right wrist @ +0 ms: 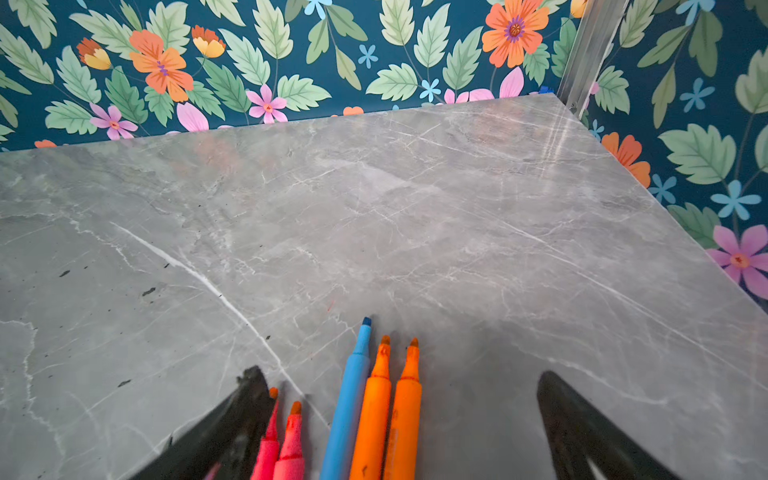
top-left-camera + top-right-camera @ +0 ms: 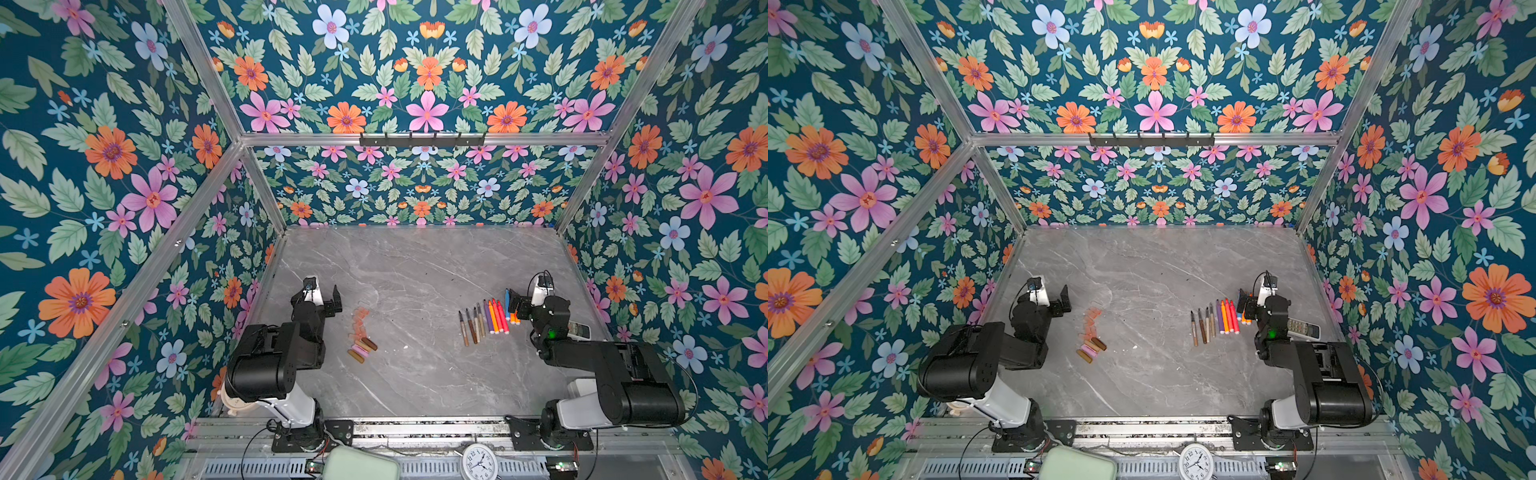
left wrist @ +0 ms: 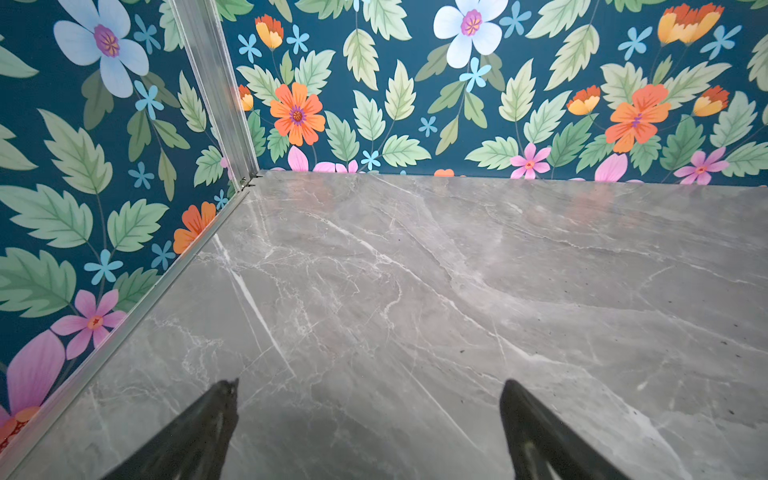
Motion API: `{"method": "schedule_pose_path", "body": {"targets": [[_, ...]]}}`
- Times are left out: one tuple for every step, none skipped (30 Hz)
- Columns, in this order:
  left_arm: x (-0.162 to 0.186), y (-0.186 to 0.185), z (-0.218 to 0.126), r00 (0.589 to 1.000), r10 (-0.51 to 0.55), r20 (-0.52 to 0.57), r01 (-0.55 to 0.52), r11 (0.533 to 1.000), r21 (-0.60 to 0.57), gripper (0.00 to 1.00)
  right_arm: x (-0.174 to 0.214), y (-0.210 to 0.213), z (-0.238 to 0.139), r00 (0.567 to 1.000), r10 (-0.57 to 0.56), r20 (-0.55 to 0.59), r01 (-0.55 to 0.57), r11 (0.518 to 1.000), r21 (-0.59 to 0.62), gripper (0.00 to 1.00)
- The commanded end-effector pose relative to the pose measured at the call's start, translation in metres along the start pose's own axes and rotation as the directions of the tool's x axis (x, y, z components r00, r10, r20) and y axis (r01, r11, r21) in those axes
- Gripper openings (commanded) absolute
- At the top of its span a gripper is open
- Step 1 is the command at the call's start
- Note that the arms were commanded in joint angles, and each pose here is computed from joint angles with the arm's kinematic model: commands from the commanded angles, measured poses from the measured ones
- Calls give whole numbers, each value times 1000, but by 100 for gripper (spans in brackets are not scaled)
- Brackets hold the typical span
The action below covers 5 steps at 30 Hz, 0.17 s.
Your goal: Open the pen caps
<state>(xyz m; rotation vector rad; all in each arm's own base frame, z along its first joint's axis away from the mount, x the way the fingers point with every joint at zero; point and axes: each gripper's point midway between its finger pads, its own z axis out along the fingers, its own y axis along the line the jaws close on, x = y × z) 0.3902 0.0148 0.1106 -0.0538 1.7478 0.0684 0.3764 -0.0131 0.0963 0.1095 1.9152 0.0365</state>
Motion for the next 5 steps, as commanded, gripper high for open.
{"method": "schedule_pose_path", "body": {"targets": [[-3, 0, 0, 1000, -5, 12, 5, 1000, 1, 100, -1, 2, 0, 1000, 6, -2, -6, 1000, -10, 99], [-3, 0, 0, 1000, -6, 12, 6, 1000, 1, 100, -1, 2, 0, 1000, 2, -1, -2, 1000, -8, 99], [-3, 0, 0, 1000, -6, 12, 6, 1000, 1, 100, -1, 2, 0, 1000, 1, 0, -1, 1000, -7, 99], [-3, 0, 0, 1000, -6, 12, 6, 1000, 1, 100, -1, 1, 0, 1000, 1, 1, -1, 1000, -6, 99], [-3, 0, 0, 1000, -6, 12, 6, 1000, 1, 100, -1, 1, 0, 1000, 2, 0, -2, 1000, -6, 99]]}}
